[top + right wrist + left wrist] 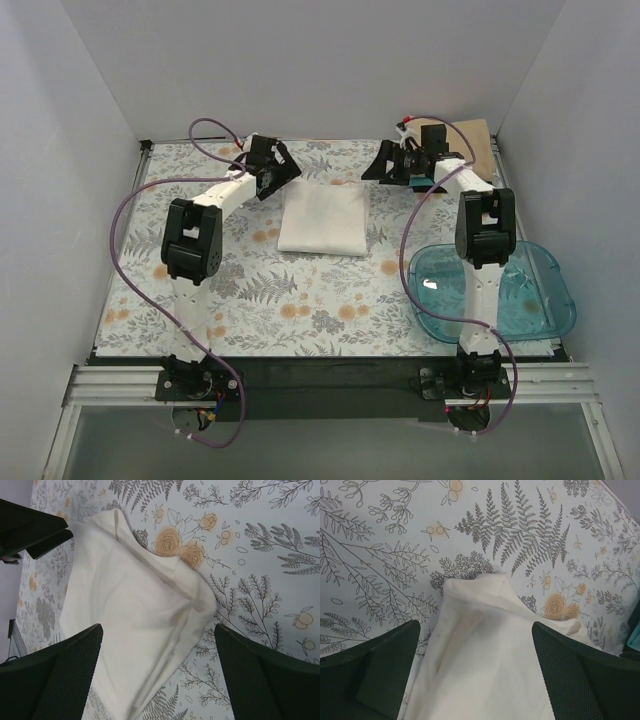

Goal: Fold and stack the t-shirts
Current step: Fold the tshirt, then neatly place the folded tshirt to the corner

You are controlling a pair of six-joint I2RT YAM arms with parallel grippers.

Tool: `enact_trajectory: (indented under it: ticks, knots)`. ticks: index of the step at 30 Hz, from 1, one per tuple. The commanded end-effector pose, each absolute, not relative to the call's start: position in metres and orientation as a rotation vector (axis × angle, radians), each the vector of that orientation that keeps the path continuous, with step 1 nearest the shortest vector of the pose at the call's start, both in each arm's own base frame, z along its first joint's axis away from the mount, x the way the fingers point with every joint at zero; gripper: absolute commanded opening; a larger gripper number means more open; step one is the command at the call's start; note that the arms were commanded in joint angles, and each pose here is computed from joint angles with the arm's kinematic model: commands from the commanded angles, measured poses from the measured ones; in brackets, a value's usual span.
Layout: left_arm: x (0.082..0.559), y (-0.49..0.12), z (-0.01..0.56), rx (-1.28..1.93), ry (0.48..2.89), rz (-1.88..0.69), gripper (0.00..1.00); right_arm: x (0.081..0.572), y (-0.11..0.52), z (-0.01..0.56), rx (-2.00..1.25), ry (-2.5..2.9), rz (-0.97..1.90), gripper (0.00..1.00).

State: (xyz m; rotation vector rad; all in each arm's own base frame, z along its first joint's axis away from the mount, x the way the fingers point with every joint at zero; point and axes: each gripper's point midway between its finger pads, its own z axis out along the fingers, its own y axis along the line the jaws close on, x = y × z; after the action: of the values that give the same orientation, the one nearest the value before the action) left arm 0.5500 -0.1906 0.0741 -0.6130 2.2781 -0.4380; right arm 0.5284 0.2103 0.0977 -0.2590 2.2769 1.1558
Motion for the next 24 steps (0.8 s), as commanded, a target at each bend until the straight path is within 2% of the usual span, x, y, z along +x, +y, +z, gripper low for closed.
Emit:
enact_trajectory:
  ticks: [1,8,10,11,13,16,17,19,20,24]
  knots:
    - [0.550,-0.189,0.130,-0.592,2.200,-0.491,0.95,0.527,0.211,0.153,-0.348,2.163,1.070,0.98]
    - [0.500,-0.182,0.171,-0.588,2.162,-0.557,0.95,0.475,0.193,0.160,-0.326,2.211,0.725,0.98]
    - [0.477,-0.174,0.154,-0.607,2.201,-0.524,0.95,0.469,0.190,0.160,-0.314,2.191,0.612,0.98]
    - [0.470,-0.170,0.167,-0.611,2.168,-0.532,0.95,0.463,0.189,0.171,-0.312,2.165,0.590,0.98]
    - [0.447,-0.157,0.144,-0.660,2.205,-0.479,0.96,0.449,0.196,0.165,-0.328,2.165,0.585,0.98]
    - [0.422,-0.149,0.152,-0.696,2.185,-0.494,0.96,0.437,0.205,0.152,-0.318,2.191,0.580,0.98]
    - [0.407,-0.145,0.137,-0.708,2.219,-0.485,0.96,0.436,0.207,0.147,-0.315,2.203,0.574,0.98]
    - [0.390,-0.145,0.148,-0.731,2.195,-0.540,0.96,0.436,0.208,0.140,-0.285,2.216,0.546,0.98]
    - [0.374,-0.141,0.130,-0.758,2.229,-0.529,0.96,0.438,0.208,0.133,-0.278,2.227,0.532,0.98]
    - [0.343,-0.132,0.130,-0.783,2.195,-0.550,0.96,0.446,0.215,0.114,-0.264,2.261,0.533,0.98]
